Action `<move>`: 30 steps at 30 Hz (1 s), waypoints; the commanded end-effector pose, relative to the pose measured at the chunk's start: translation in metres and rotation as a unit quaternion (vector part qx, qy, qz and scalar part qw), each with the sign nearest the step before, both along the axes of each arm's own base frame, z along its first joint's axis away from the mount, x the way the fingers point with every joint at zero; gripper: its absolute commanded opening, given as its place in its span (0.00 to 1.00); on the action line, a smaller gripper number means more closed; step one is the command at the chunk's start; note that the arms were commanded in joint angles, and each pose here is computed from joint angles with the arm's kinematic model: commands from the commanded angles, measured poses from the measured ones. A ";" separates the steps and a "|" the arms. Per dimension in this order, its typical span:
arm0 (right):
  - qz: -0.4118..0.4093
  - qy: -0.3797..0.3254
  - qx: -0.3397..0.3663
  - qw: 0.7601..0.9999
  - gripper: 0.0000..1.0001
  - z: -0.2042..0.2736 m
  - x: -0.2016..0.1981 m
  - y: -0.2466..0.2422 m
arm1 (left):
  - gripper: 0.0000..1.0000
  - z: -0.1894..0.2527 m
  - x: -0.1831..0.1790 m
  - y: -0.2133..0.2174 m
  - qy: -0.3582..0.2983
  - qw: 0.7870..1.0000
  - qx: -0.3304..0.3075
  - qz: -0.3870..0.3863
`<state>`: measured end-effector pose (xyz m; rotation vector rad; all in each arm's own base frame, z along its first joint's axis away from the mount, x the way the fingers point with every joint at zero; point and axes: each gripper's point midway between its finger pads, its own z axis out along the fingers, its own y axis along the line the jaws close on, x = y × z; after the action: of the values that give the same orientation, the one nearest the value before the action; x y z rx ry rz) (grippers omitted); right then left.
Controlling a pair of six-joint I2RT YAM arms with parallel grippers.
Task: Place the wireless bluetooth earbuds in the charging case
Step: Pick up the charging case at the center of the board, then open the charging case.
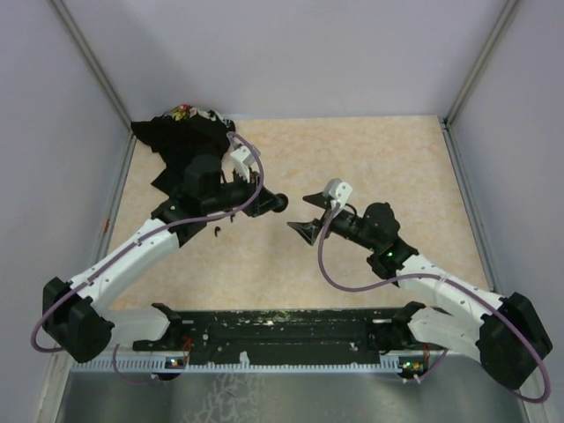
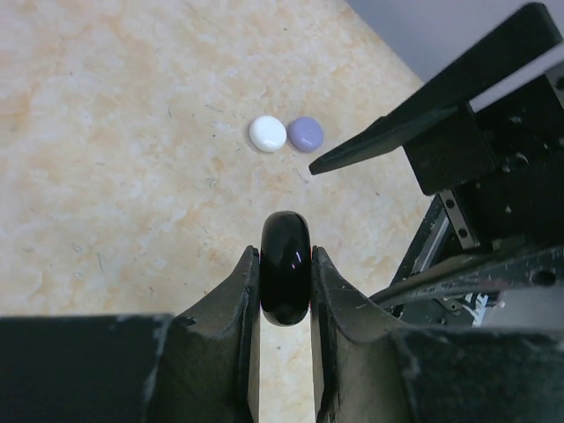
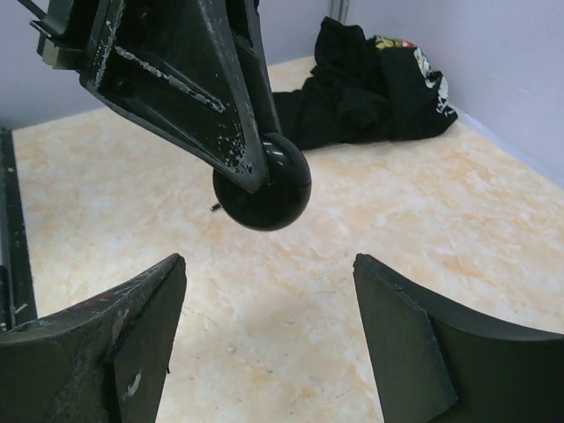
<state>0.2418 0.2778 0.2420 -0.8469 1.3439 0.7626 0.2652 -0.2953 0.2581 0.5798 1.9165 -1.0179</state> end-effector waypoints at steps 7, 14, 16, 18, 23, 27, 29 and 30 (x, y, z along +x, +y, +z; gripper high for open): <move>0.142 0.003 0.098 0.985 0.75 0.050 -0.019 0.001 | 0.01 0.046 -0.016 -0.006 -0.159 0.973 -0.009 -0.168; 0.196 0.006 0.106 0.975 0.70 0.063 -0.020 0.010 | 0.02 0.050 -0.042 -0.011 -0.178 0.949 -0.017 -0.259; 0.207 0.009 0.104 0.973 0.68 0.065 -0.020 0.013 | 0.02 0.051 -0.047 -0.011 -0.178 0.944 -0.018 -0.277; 0.218 0.009 0.104 0.970 0.67 0.067 -0.022 0.014 | 0.04 0.051 -0.050 -0.011 -0.178 0.941 -0.018 -0.288; 0.255 0.006 0.110 0.961 0.62 0.073 -0.032 0.018 | 0.04 0.053 -0.053 -0.013 -0.177 0.937 -0.021 -0.301; 0.275 0.009 0.114 0.955 0.53 0.075 -0.037 0.019 | 0.05 0.058 -0.056 -0.013 -0.180 0.934 -0.027 -0.307; 0.279 0.012 0.116 0.953 0.49 0.075 -0.038 0.019 | 0.05 0.059 -0.057 -0.014 -0.183 0.934 -0.028 -0.307; 0.282 0.014 0.115 0.952 0.48 0.075 -0.039 0.019 | 0.05 0.059 -0.058 -0.013 -0.182 0.933 -0.028 -0.308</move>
<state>0.2118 0.2976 0.2870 -0.9948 1.1438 1.3436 0.2140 -0.3072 0.2998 1.2480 1.4761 -1.2253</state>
